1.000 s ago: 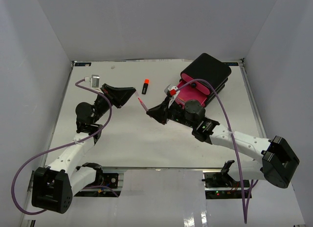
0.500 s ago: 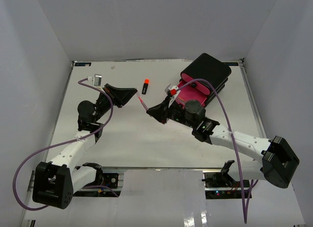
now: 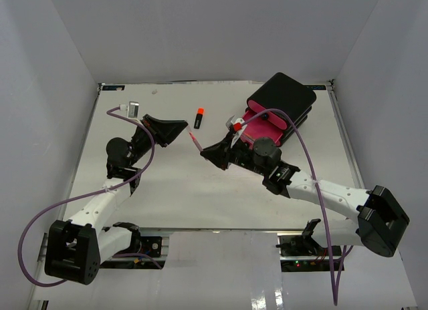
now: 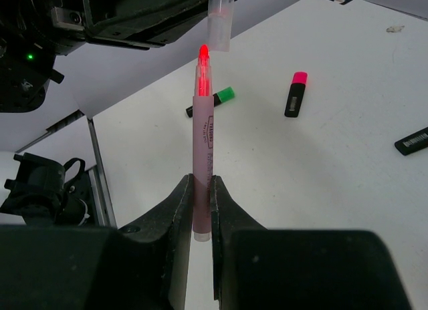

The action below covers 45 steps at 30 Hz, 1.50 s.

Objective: Sort the stationery into containers
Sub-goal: Close the pen cap on the pen.

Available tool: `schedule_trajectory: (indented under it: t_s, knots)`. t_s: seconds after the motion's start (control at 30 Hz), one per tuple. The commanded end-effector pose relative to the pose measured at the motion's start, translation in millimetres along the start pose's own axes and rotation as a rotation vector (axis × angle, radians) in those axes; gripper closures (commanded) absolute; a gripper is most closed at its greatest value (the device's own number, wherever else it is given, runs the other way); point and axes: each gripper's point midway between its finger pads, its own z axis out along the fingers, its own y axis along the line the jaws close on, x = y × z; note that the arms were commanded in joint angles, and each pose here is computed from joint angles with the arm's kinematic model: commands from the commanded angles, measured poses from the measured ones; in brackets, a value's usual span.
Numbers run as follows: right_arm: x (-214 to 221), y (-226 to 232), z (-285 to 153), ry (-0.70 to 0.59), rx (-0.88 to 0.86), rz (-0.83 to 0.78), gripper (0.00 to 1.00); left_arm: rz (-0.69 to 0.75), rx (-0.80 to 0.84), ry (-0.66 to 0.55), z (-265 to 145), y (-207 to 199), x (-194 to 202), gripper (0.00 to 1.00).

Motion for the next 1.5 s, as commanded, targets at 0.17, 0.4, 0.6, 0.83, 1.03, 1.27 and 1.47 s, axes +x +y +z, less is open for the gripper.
schedule_trajectory:
  t_s: [0.17,0.4,0.6,0.83,1.03,1.27,1.47]
  knots:
    - [-10.1,8.2,0.4,-0.05,-0.029,0.0,0.92,0.001,0.012,-0.016,-1.6,-3.6,-2.3,1.0]
    - [-11.5,4.3,0.4,-0.056,-0.008,-0.009,0.92,-0.002,0.017,-0.012,-1.6,-4.8,-1.8,1.0]
    - [-12.3,-0.4,-1.9,-0.065,0.02,-0.012,0.92,-0.007,0.013,-0.006,-1.8,-3.3,0.0,1.0]
    - [-14.7,-1.1,-1.8,-0.071,0.025,-0.019,0.92,-0.017,0.03,0.009,-1.4,-5.6,2.4,1.0]
    - [-20.0,2.7,-0.9,-0.087,0.006,-0.024,0.92,-0.022,0.031,0.02,-0.4,-5.1,3.9,1.0]
    - [-25.7,5.2,-0.1,-0.109,-0.006,-0.026,0.92,-0.036,0.032,0.021,-0.7,-3.7,5.4,1.0]
    - [-34.5,9.9,3.4,-0.137,-0.03,-0.028,0.92,-0.065,0.055,0.023,-1.5,-5.8,8.2,1.0]
